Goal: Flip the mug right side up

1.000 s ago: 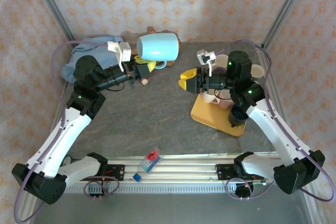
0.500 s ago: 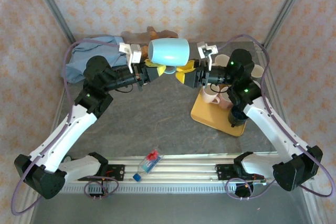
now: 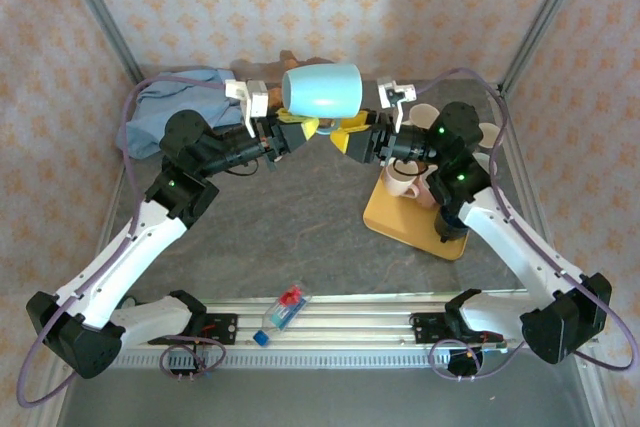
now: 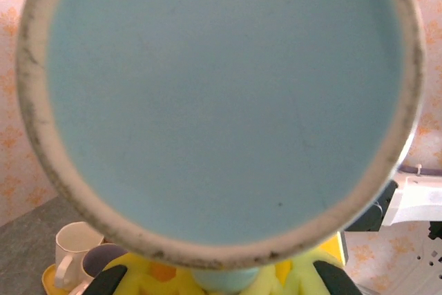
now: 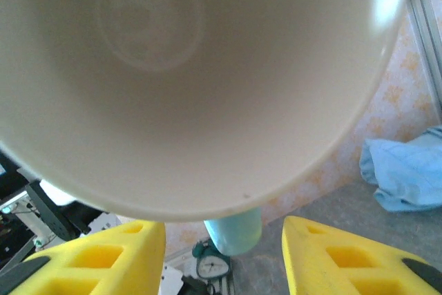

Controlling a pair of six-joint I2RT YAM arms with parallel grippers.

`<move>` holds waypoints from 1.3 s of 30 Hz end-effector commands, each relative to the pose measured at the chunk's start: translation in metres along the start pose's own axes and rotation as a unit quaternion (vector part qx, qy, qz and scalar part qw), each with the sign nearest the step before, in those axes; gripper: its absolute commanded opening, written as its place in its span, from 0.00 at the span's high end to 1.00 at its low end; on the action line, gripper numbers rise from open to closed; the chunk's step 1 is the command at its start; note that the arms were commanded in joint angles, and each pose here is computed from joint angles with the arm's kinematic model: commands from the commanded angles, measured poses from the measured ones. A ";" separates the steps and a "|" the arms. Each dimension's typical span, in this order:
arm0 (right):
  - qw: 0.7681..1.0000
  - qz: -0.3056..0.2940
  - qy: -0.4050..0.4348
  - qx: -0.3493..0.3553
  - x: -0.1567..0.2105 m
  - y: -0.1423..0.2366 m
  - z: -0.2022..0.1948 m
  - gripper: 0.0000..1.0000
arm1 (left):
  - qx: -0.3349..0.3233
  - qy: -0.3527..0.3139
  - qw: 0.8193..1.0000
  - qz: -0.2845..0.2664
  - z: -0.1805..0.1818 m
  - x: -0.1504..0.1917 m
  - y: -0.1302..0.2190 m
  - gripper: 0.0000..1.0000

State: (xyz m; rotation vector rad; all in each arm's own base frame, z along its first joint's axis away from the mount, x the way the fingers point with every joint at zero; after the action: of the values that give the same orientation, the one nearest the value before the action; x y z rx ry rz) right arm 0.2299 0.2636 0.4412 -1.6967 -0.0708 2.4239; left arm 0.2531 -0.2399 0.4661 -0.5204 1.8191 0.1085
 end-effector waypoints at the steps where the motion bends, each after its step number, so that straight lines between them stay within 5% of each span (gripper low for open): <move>1: 0.998 -0.056 0.021 -0.003 -0.021 0.001 0.009 0.53 | 0.017 -0.035 0.997 -0.072 -0.018 -0.034 0.006 1.00; 20: 0.994 -0.110 -0.006 -0.012 -0.033 -0.017 0.002 0.59 | 0.026 -0.009 0.992 -0.124 -0.013 -0.041 -0.002 1.00; 39: 0.988 -0.140 0.026 0.065 -0.049 -0.006 -0.006 0.99 | -0.051 0.028 0.990 -0.127 0.018 -0.018 0.006 0.96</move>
State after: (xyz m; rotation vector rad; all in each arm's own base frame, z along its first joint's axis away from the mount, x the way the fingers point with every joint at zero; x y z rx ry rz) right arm 0.2628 0.2783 0.4450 -1.4838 -0.0932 2.3187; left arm 0.2774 -0.2382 0.4556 -0.7316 1.8696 0.0289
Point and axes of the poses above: each hand's point on the last joint's axis, 136 mm out from that joint toward the fingers, its own y axis back along the fingers, its own z axis along the line the jaws close on, x = y × z, the point moved 2 cm from there along y, back along the fingers, and after that the axes turned 5 degrees about y, right-handed, at the moved point
